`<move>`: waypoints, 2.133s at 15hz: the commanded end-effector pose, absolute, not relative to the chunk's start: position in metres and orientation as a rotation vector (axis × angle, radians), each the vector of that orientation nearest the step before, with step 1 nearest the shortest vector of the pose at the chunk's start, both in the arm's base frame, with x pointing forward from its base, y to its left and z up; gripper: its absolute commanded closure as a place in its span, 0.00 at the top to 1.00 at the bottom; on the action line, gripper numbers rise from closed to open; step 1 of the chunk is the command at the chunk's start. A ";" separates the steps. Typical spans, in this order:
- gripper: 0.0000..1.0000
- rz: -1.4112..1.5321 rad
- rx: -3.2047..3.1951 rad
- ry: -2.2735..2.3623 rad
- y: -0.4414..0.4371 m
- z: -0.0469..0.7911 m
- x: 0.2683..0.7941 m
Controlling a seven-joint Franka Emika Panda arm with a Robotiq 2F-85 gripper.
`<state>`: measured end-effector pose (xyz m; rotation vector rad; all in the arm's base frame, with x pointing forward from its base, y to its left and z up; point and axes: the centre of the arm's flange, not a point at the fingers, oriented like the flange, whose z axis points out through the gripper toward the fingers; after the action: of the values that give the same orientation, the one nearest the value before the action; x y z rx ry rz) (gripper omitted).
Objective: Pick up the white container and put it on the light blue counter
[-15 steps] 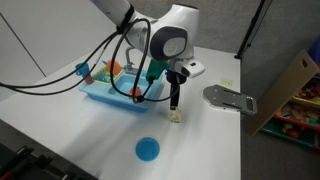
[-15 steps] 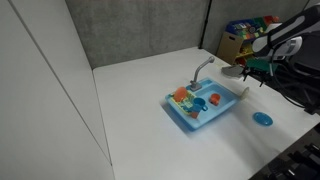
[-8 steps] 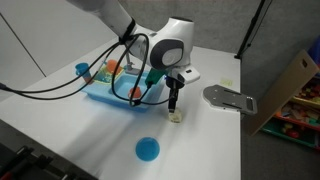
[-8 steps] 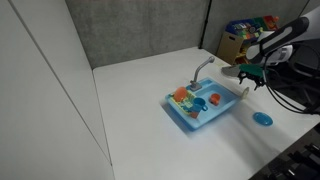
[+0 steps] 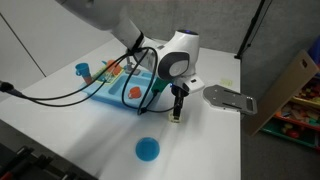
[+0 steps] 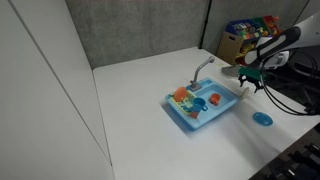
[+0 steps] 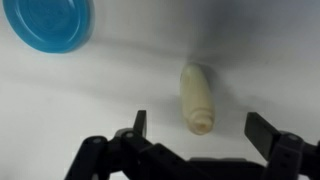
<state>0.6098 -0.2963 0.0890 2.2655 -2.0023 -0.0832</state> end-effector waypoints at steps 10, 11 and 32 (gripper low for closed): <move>0.09 -0.097 2.268 -1.994 -0.305 0.064 0.618; 0.09 -0.098 2.276 -1.991 -0.305 0.068 0.617; 0.10 -0.013 2.730 -1.123 -0.187 0.171 0.584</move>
<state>0.6087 -0.2008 0.1501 2.6700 -1.2692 -0.0376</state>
